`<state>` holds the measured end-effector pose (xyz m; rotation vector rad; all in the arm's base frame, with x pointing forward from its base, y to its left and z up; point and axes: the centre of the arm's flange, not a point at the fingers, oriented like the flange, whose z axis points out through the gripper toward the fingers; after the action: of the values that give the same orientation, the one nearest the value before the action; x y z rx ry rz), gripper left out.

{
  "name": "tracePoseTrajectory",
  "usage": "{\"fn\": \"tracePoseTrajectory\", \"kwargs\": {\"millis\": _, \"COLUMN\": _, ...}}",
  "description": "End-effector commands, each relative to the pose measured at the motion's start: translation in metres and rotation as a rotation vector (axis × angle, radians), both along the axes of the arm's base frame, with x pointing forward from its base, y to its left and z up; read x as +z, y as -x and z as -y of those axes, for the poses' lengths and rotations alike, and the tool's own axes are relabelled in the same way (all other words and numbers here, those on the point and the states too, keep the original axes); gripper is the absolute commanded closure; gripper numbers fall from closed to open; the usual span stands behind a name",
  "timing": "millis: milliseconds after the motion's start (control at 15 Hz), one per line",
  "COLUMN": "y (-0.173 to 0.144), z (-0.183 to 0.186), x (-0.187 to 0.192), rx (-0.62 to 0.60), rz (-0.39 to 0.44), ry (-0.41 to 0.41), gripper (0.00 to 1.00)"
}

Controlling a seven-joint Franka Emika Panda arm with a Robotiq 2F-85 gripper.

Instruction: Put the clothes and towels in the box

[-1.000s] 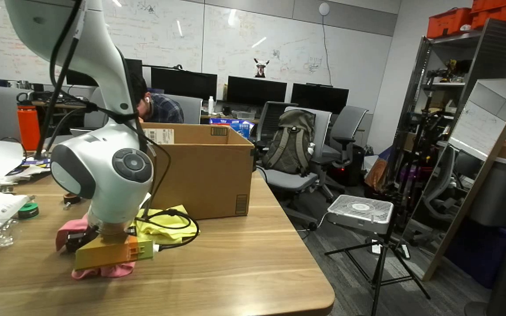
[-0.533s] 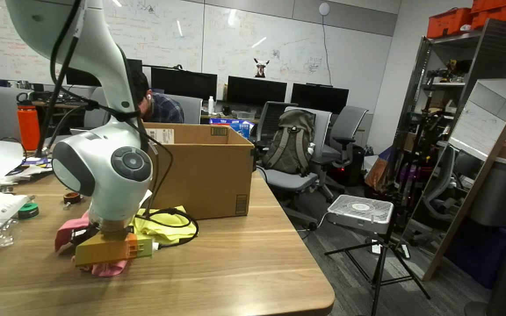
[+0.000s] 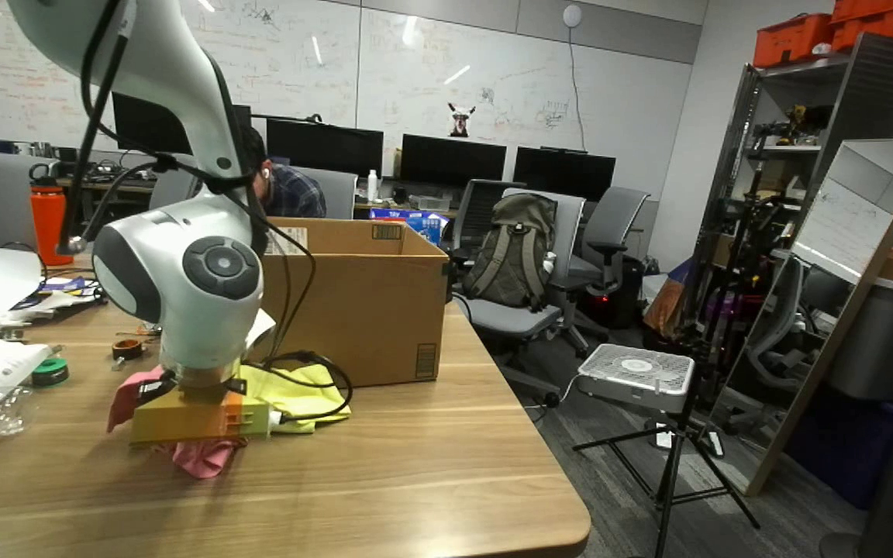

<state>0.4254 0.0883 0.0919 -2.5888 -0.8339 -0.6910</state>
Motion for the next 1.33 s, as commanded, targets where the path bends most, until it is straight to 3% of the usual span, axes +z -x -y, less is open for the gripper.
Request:
{"fn": "tracePoseTrajectory", "kwargs": {"millis": 0, "y": 0.002, "z": 0.001, "x": 0.047, "rx": -0.051, "rz": 0.071, "ry": 0.038, "gripper": 0.97}}
{"fn": "tracePoseTrajectory", "kwargs": {"millis": 667, "y": 0.003, "z": 0.045, "x": 0.15, "rx": -0.196, "rz": 0.23, "ry": 0.197, "gripper": 0.97}}
{"fn": "tracePoseTrajectory", "kwargs": {"millis": 1267, "y": 0.025, "z": 0.067, "x": 0.239, "rx": -0.27, "rz": 0.348, "ry": 0.157, "gripper": 0.97}}
